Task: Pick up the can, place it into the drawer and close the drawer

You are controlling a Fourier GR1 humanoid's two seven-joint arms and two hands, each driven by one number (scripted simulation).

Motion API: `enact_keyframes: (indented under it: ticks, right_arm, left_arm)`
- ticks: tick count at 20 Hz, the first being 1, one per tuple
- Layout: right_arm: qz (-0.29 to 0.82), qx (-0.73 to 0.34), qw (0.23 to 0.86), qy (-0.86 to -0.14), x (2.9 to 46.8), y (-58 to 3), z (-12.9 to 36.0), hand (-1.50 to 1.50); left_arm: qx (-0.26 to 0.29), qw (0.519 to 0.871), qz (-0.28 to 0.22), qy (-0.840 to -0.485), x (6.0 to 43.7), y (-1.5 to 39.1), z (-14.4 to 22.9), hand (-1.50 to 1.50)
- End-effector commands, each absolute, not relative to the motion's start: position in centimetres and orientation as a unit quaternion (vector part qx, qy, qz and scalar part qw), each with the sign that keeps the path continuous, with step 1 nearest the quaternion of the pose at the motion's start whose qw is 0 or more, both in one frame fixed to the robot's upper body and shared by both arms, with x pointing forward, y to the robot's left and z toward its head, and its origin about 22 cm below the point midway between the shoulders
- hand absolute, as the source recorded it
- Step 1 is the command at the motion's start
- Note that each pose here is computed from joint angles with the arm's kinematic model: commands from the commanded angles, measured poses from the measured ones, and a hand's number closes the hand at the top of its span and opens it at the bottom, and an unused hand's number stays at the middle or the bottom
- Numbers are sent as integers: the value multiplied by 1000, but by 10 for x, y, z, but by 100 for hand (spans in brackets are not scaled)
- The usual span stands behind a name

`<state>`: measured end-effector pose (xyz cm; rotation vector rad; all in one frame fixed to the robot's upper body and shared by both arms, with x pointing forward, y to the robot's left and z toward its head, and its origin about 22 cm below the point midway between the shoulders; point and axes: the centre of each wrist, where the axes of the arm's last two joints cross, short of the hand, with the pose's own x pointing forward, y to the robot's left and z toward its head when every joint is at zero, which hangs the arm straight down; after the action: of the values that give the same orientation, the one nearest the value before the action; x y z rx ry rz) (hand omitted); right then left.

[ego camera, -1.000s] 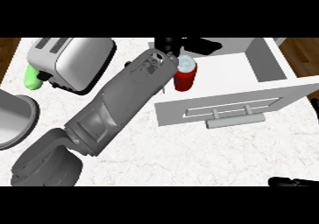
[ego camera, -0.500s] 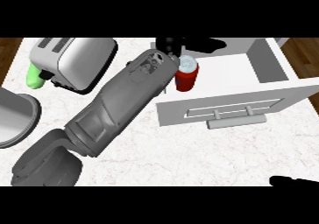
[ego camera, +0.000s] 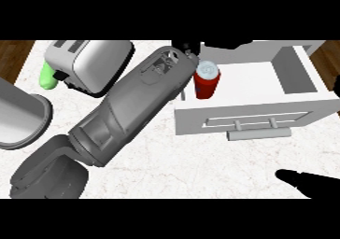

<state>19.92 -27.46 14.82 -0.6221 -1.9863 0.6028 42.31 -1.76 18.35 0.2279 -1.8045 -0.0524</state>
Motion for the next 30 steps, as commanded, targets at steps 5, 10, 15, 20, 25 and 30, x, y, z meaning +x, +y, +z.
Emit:
enact_keyframes:
  ticks: [5, 10, 15, 20, 25, 30]
  right_arm:
    - [355, -358, 437, -745, 229, -249, 129, -150]
    - [392, -384, 442, -709, 261, -247, 96, -150]
    - [392, -407, 443, -696, 257, -220, 59, -150]
    - [373, -433, 458, -681, 285, -239, 32, -150]
    - [383, -442, 463, -666, 320, -226, 26, -150]
    - [386, -459, 449, -663, 336, -228, 3, -150]
  left_arm:
    - [90, 616, -24, -782, 423, -22, 198, -150]
    - [86, 617, -17, -782, 419, -22, 190, -150]
    - [93, 621, -10, -778, 425, 8, 203, -150]
    - [103, 621, -13, -777, 426, 32, 221, -150]
    - [100, 623, -22, -775, 419, 57, 217, -150]
    - [93, 629, -21, -772, 405, 37, 240, -150]
